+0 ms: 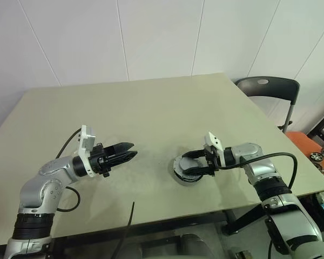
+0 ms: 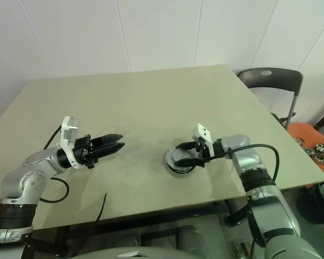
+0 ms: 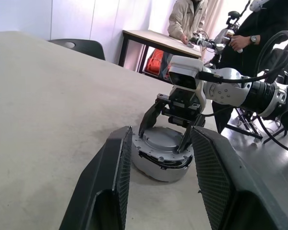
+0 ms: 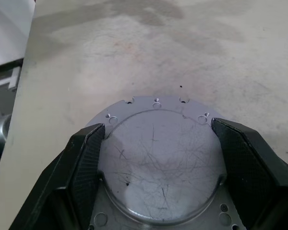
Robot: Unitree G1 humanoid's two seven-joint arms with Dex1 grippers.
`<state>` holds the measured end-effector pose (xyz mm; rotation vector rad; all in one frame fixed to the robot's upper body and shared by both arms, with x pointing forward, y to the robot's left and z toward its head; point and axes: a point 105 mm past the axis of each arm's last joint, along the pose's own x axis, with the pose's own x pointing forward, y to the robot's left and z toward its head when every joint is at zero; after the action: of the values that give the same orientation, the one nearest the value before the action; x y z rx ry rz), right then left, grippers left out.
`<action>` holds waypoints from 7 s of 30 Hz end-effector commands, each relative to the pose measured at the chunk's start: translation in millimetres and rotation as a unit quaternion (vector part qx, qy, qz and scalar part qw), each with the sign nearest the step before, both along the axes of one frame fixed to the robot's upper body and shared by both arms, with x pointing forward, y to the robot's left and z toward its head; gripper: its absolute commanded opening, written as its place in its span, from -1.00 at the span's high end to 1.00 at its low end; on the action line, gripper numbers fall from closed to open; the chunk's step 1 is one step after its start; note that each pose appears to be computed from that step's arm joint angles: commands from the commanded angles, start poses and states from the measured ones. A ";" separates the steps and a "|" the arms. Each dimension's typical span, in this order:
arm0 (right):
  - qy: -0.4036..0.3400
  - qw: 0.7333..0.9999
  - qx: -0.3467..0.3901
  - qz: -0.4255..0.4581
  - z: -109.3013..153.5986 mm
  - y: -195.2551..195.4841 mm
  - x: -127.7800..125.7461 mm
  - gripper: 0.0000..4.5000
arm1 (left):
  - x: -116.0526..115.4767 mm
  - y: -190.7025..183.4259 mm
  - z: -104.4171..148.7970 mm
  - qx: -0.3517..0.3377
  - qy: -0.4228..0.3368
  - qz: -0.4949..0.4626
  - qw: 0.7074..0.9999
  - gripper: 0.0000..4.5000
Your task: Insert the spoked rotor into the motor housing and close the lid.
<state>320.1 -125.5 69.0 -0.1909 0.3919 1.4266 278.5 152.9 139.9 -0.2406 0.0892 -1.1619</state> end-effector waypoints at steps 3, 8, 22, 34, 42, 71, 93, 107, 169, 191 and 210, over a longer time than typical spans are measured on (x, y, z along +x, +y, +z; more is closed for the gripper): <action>-0.040 0.999 -0.010 0.017 5.6 0.7 2.4 -0.42 | 0.0 0.0 9.0 -0.003 -0.021 0.001 1.000 0.07; -0.040 0.999 -0.018 0.022 1.3 -3.8 0.1 -0.42 | -1.1 0.0 8.7 -0.003 -0.021 0.002 1.000 0.07; -0.032 0.998 -0.034 0.033 -4.3 -8.1 -4.3 -0.42 | -0.5 -0.3 9.1 -0.002 -0.020 -0.002 1.000 0.07; -0.044 0.999 -0.022 0.015 -4.4 -3.4 -2.8 -0.42 | -1.4 -1.7 8.8 -0.003 -0.018 -0.004 1.000 0.07; -0.049 0.998 -0.032 0.015 -9.5 -3.4 -5.1 -0.42 | -1.3 -2.3 8.9 -0.002 -0.019 -0.005 1.000 0.07; -0.029 0.998 -0.045 0.015 -21.9 2.8 -12.4 -0.42 | -1.5 -2.9 7.7 -0.004 -0.017 -0.003 1.000 0.07; -0.018 0.998 -0.050 0.016 -24.8 8.0 -14.2 -0.42 | -3.7 -2.6 7.1 -0.005 -0.015 0.000 1.000 0.07; -0.012 0.998 -0.061 0.012 -28.3 6.5 -16.3 -0.42 | -5.3 -2.8 6.6 -0.005 -0.014 0.002 1.000 0.07; -0.013 0.999 -0.032 -0.036 -36.0 39.3 -29.7 -0.42 | 43.6 -127.1 -63.6 0.019 0.131 -0.040 0.990 -0.62; -0.017 0.998 -0.035 -0.046 -34.6 42.2 -26.7 -0.42 | 48.1 -120.9 -46.5 -0.001 0.074 -0.040 0.996 -0.90; -0.020 0.998 -0.038 -0.047 -34.4 41.9 -23.9 -0.42 | 30.2 -116.7 -42.5 -0.003 0.124 -0.098 0.987 0.11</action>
<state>305.5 -94.0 52.9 -0.2698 0.3463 1.2773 323.7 46.4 81.4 -0.3641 0.3377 -1.1995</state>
